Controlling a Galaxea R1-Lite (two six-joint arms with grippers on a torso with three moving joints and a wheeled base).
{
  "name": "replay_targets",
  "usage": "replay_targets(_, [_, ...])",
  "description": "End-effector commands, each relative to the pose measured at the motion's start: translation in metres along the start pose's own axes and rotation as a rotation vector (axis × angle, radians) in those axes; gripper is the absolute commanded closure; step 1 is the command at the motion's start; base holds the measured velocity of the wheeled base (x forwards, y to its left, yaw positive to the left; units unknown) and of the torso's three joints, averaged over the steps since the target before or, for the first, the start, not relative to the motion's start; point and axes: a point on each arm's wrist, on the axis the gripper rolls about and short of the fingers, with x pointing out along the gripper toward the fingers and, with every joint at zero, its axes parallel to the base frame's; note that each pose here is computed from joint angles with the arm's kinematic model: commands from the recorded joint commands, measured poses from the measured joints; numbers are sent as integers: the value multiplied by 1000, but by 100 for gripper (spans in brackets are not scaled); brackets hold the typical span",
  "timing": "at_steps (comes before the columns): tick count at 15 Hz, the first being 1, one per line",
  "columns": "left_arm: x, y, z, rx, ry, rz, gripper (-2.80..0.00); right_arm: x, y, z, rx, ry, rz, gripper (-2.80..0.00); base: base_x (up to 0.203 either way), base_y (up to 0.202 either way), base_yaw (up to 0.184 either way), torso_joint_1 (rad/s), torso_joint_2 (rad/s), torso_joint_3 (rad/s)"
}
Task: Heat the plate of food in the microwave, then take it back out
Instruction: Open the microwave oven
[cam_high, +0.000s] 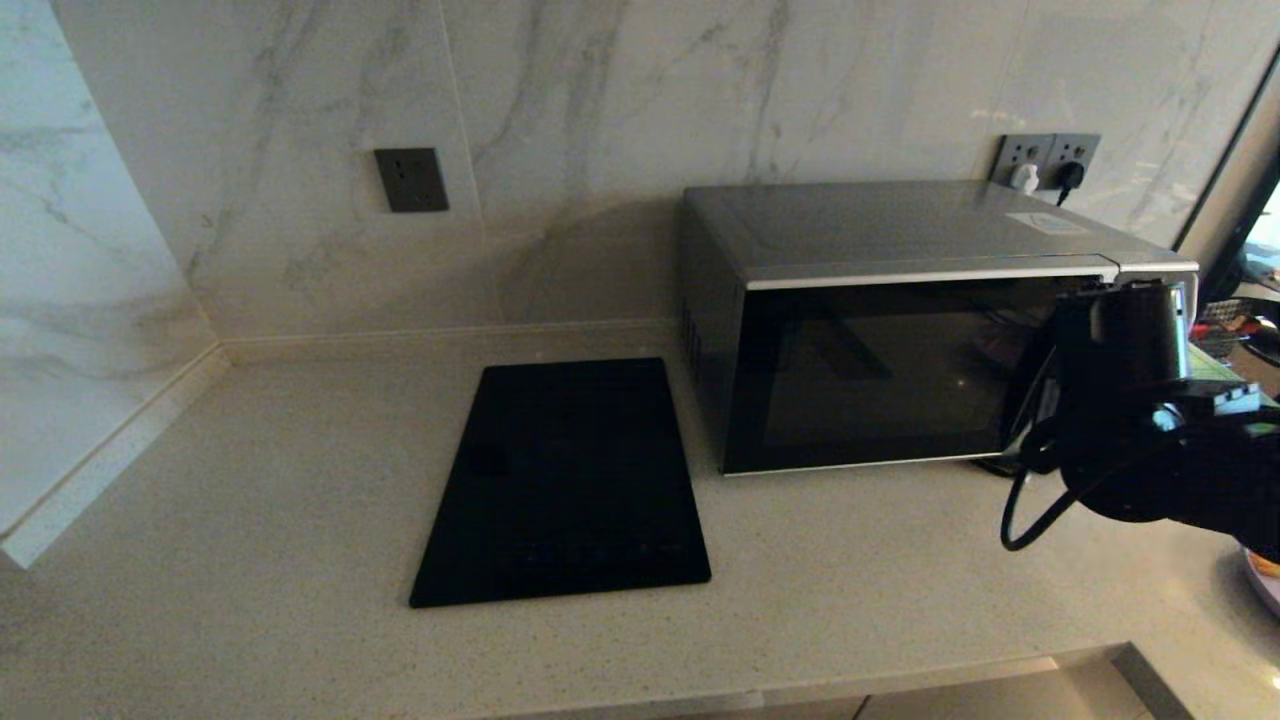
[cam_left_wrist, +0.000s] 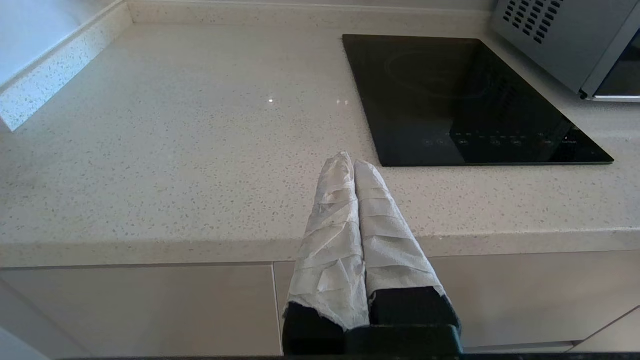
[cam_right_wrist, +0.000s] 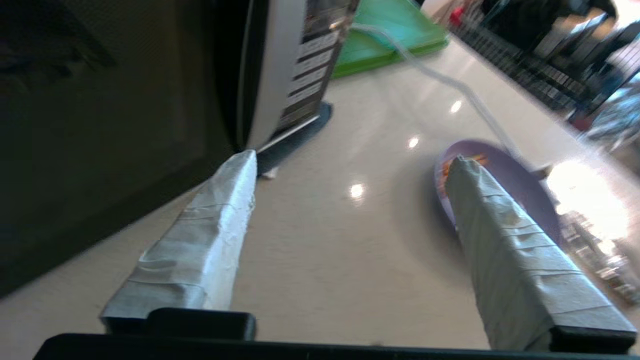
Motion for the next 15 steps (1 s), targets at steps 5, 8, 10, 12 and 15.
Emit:
replay_targets(5, [0,0,0,-1,-1,1,0,27,30,-15,52,2,-98,-280,0,0,0,0,0,0])
replay_targets(8, [0,0,0,-1,-1,1,0,34,34,-10,81,-37,-200,-280,0,0,0,0,0,0])
replay_targets(10, [0,0,0,-1,1,1,0,36,33,-8,86,-38,-206,-280,0,0,0,0,0,0])
replay_targets(12, [0,0,0,-1,0,-1,0,39,31,-10,82,-33,-213,-280,0,0,0,0,0,0])
replay_targets(15, [0,0,0,-1,-1,1,0,43,34,-11,74,-29,-215,-280,0,0,0,0,0,0])
